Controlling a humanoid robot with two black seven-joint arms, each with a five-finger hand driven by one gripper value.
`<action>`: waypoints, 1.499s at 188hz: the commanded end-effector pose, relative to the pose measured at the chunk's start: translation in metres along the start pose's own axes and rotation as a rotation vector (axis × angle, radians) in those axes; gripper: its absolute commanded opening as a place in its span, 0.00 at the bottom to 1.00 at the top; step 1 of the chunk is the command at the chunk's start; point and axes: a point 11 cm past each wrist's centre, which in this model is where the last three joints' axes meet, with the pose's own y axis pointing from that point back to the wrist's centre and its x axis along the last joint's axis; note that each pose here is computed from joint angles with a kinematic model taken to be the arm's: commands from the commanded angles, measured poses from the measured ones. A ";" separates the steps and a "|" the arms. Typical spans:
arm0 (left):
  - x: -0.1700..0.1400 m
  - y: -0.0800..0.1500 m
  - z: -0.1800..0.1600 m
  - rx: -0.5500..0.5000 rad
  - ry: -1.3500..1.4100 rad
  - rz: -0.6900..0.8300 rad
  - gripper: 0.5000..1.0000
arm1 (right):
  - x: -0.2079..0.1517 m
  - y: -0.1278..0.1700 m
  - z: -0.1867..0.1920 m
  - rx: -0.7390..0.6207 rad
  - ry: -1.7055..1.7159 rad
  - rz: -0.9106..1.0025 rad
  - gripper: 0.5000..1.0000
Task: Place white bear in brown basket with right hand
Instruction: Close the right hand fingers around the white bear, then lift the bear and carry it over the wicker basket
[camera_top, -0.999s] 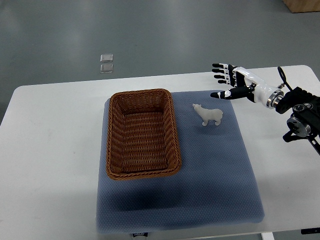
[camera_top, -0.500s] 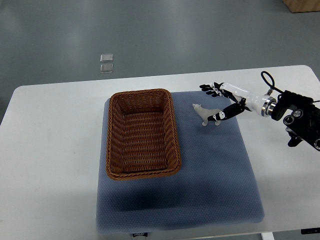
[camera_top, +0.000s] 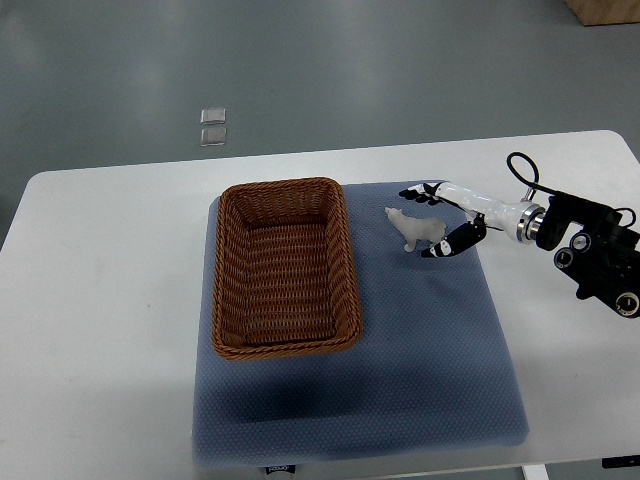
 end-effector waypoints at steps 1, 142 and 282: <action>0.000 0.000 0.000 0.000 0.000 0.000 1.00 | 0.001 -0.001 0.003 -0.035 0.010 0.009 0.75; 0.000 0.000 0.000 0.000 0.000 -0.001 1.00 | -0.010 -0.004 0.004 -0.079 0.110 -0.012 0.22; 0.000 0.000 0.000 0.000 0.000 0.000 1.00 | 0.027 -0.013 -0.071 0.097 0.205 0.063 0.00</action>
